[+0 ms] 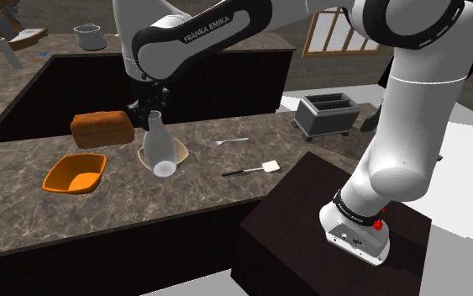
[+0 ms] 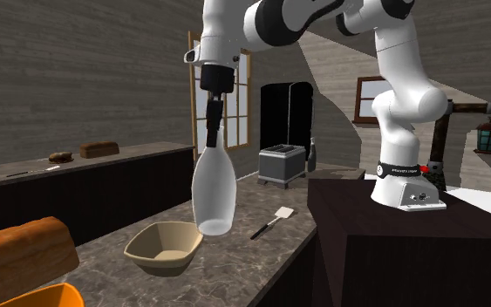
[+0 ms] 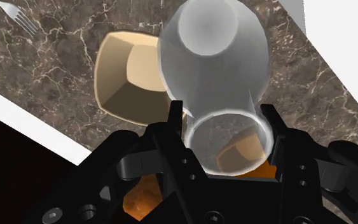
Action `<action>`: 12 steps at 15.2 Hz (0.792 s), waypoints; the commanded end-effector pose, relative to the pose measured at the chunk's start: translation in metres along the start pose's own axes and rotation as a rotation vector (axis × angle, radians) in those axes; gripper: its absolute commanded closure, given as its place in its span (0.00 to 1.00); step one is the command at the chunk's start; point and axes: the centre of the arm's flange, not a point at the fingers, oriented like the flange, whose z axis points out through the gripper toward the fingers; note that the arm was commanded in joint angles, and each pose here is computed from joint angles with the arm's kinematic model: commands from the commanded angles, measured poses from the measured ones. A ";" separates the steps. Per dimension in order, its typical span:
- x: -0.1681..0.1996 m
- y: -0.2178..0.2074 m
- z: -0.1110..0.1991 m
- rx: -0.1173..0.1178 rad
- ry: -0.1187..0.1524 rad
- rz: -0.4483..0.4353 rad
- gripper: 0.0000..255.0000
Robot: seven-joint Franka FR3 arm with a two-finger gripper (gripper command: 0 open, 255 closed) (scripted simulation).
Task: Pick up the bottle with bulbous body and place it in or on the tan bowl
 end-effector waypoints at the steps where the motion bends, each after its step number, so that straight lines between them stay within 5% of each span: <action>1: 0.019 0.013 -0.012 0.000 0.000 -0.001 1.00; 12: 0.129 0.092 -0.061 0.000 0.000 -0.001 1.00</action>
